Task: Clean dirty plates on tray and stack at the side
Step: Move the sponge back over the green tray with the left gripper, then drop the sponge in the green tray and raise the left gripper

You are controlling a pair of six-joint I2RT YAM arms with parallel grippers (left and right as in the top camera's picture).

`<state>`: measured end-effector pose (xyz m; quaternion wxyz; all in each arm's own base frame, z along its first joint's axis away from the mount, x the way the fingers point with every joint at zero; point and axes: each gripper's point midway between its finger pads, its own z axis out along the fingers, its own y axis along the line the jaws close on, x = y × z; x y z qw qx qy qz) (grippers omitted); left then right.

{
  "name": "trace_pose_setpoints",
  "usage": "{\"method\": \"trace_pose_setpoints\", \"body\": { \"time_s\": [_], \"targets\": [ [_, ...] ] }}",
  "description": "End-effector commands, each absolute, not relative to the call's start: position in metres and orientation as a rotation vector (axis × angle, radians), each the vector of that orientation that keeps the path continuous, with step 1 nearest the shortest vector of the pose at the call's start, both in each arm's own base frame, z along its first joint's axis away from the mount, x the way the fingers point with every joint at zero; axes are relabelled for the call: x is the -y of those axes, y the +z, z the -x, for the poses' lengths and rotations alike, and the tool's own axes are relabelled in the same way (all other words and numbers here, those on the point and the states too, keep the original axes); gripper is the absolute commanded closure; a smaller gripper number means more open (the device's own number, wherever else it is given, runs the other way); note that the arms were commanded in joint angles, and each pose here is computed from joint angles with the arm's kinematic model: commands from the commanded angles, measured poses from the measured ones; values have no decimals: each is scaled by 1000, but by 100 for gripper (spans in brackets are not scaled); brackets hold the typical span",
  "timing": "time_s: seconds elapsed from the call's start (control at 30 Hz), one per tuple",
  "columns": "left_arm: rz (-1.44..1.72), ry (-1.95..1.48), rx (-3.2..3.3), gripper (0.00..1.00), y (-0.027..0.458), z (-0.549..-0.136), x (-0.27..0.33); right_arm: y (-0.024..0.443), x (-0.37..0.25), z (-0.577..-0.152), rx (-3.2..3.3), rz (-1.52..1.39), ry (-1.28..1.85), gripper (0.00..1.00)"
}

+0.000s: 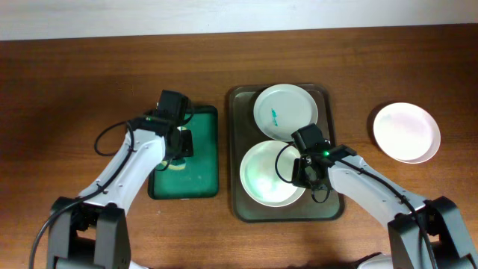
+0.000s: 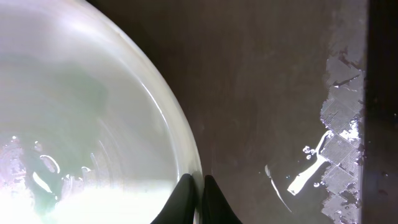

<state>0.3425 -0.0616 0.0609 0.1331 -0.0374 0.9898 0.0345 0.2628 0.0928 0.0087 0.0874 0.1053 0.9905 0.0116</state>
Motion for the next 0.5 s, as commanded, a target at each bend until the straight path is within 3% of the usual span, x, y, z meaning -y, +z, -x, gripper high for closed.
{"method": "trace_pose_setpoints", "body": {
  "time_s": [0.0,0.03,0.07,0.1,0.13,0.23,0.43,0.47],
  "targets": [
    [100,124,-2851,100,45,-338,56,5,-93,-257,-2971,-303,20,95],
    [103,135,-2843,100,42,-338,54,5,-93,-257,-2971,-303,20,95],
    [104,151,-2841,92,41,-337,52,5,-93,-257,-2971,-303,20,94],
    [104,150,-2841,65,41,-337,52,5,-93,-257,-2971,-303,20,94],
    [104,149,-2840,56,42,-337,52,5,-93,-257,-2971,-303,20,94],
    [110,131,-2799,49,70,-348,54,5,-93,-257,-2971,-303,20,94],
    [162,37,-2526,36,181,-388,55,5,-93,-256,-2971,-303,19,94],
    [185,60,-2487,27,190,-391,47,5,-93,-257,-2971,-303,20,94]
  ]
}}
